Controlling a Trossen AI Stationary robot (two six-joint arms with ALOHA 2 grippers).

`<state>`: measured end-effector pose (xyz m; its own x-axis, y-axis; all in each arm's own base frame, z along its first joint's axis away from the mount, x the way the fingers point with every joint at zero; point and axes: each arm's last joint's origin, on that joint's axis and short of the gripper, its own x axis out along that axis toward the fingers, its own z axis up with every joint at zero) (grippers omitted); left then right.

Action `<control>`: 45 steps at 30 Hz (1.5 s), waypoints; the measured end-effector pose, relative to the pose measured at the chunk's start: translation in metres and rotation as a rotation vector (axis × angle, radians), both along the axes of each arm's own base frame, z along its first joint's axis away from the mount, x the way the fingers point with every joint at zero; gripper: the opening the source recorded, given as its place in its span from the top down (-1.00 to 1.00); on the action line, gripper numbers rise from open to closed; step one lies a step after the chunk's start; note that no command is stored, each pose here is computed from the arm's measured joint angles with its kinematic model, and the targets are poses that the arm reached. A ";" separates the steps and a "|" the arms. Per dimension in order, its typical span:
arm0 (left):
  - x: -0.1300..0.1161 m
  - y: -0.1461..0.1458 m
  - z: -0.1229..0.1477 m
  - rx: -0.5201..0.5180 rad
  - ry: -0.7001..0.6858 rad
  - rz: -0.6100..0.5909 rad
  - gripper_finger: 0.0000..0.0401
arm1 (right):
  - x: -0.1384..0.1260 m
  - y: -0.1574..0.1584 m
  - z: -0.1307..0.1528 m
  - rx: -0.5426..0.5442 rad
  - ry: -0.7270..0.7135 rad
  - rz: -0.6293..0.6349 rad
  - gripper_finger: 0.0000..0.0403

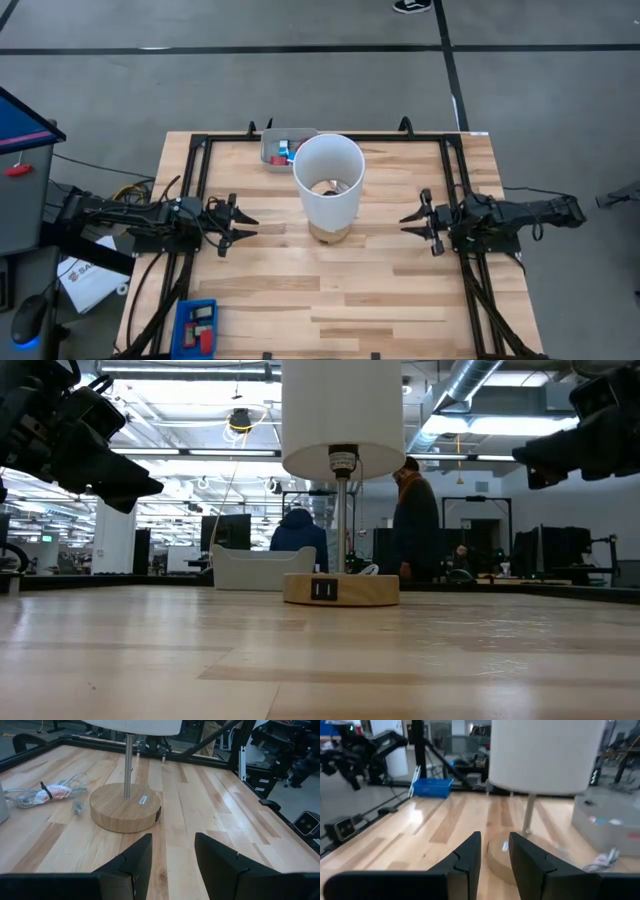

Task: Pick & Place Office items
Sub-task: Return to Home Position

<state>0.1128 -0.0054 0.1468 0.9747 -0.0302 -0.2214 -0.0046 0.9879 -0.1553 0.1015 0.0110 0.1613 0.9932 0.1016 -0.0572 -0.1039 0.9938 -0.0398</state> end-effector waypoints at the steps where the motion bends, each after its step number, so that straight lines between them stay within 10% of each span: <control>1: 0.000 0.000 0.000 0.000 0.000 0.000 0.28 | 0.000 -0.001 0.001 -0.006 -0.009 -0.006 0.54; 45: 0.000 0.000 0.001 0.000 -0.008 0.000 0.28 | 0.001 -0.003 -0.001 -0.013 0.009 -0.026 0.54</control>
<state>0.1130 -0.0055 0.1476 0.9765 -0.0303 -0.2133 -0.0034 0.9878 -0.1557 0.1021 0.0078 0.1601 0.9949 0.0749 -0.0669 -0.0785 0.9955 -0.0524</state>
